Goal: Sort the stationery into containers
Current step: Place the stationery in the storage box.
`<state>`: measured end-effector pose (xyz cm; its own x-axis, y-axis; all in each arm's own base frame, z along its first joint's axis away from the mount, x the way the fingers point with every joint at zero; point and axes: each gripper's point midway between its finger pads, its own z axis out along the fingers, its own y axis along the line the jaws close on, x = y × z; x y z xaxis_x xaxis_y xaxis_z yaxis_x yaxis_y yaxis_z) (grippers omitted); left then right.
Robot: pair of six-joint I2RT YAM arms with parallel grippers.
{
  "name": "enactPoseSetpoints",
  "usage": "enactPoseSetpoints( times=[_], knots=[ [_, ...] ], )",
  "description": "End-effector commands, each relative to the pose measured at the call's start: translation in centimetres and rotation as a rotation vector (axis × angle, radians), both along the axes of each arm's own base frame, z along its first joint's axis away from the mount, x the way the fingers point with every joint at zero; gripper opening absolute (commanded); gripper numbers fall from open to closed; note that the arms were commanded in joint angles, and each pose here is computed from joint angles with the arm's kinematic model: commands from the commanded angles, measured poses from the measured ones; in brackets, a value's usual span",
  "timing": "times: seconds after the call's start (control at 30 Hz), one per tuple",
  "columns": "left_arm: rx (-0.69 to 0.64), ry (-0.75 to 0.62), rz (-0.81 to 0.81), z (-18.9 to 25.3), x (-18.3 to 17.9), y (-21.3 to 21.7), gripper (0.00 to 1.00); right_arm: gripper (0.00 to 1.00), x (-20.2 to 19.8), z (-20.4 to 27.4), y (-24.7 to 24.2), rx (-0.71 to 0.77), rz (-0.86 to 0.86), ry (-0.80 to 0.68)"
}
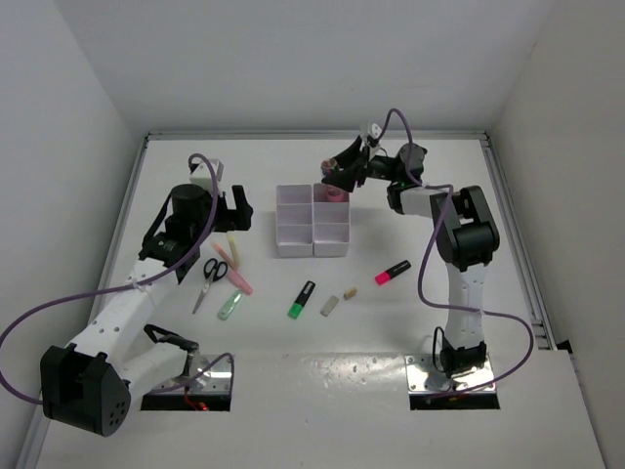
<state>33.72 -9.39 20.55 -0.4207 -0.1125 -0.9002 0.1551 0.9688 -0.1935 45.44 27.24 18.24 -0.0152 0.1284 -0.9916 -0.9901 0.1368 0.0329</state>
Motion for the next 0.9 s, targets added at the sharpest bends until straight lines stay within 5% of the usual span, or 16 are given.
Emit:
enactPoseSetpoints(
  times=[0.0, 0.3, 0.33, 0.5, 0.53, 0.6, 0.7, 0.87],
  knots=[
    [-0.019, -0.079, -0.022, 2.8, 0.7, -0.7, 0.99, 0.1, -0.2, -1.0, -0.6, -0.035, 0.016, -0.113],
    [-0.039, -0.044, -0.011, 1.8, 1.0, -0.9, 0.95, 0.29, -3.1, -4.4, -1.1, -0.1, 0.072, -0.102],
    [-0.049, -0.026, -0.014, 1.3, 1.1, -1.3, 0.9, 0.34, -3.1, -4.1, -1.1, -0.1, 0.071, -0.112],
    [-0.011, 0.135, -0.014, -2.9, 0.8, -2.8, 0.33, 0.47, -3.9, -4.2, -1.3, -0.114, 0.079, -0.126],
    [0.005, 0.159, -0.009, -3.7, 0.6, -2.8, 0.31, 0.48, -4.1, -4.7, -1.3, -0.119, 0.08, -0.112],
    [0.021, 0.181, 0.015, -4.0, 1.0, -2.8, 0.35, 0.51, -4.3, -4.7, -1.4, -0.124, 0.08, -0.112],
    [0.055, 0.243, 0.043, -5.7, 1.0, -2.6, 0.56, 0.57, -4.7, -4.3, -1.5, -0.131, 0.08, -0.116],
    [0.105, 0.312, 0.127, -7.6, 0.7, -1.3, 0.78, 0.76, -5.0, -1.9, -1.7, -0.147, 0.061, -0.131]
  ],
)
